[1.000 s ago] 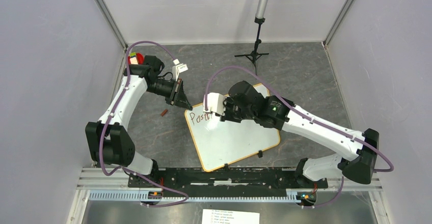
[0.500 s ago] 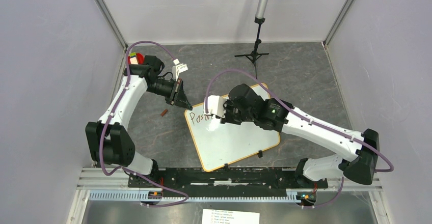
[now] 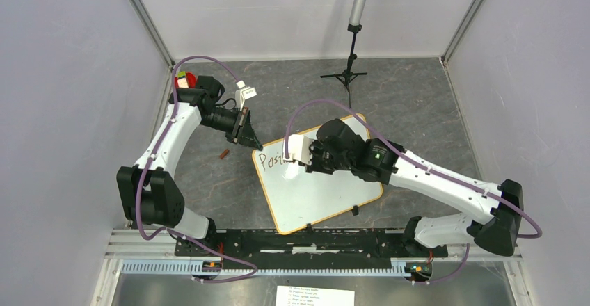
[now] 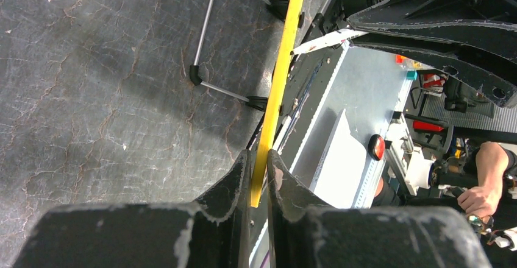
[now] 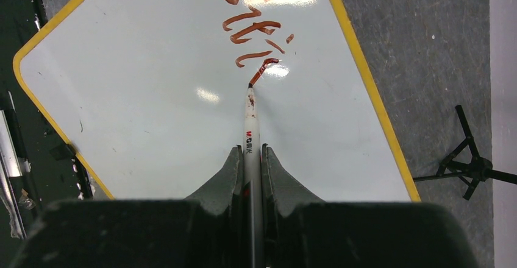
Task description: Write a sentence on the whiteboard
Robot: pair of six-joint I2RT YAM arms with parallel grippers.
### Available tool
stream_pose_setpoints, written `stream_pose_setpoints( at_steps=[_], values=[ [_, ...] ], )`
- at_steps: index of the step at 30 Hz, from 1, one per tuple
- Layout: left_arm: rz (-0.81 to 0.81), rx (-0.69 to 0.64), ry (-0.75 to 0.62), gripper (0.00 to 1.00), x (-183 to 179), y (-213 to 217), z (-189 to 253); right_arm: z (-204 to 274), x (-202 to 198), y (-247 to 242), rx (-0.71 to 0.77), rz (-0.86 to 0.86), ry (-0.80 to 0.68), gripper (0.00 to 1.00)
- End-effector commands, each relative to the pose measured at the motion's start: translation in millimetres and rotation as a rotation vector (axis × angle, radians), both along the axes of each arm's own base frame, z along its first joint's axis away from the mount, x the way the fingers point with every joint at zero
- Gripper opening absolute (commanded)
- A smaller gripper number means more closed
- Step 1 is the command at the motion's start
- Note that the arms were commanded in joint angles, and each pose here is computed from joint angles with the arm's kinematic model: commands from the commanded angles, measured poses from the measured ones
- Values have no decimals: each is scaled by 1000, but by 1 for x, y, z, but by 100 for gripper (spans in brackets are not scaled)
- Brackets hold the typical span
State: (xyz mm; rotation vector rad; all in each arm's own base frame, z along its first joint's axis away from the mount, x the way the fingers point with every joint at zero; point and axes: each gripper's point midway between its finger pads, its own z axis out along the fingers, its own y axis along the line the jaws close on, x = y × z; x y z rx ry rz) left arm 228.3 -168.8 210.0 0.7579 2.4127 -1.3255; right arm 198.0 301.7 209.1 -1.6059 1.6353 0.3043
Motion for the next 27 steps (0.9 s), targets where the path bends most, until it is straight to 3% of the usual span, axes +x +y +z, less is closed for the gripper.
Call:
stream_pose_setpoints(
  at_steps=[1, 9, 27],
  values=[
    [1, -39, 3, 2, -4, -4, 12, 12, 13, 1, 14, -48, -28, 0],
    [2, -37, 3, 2, -4, -4, 12, 28, 32, 2, 39, -88, -51, 0],
    [-2, -45, 1, 3, -4, -5, 12, 36, 14, -1, 74, -22, -29, 0]
  ],
)
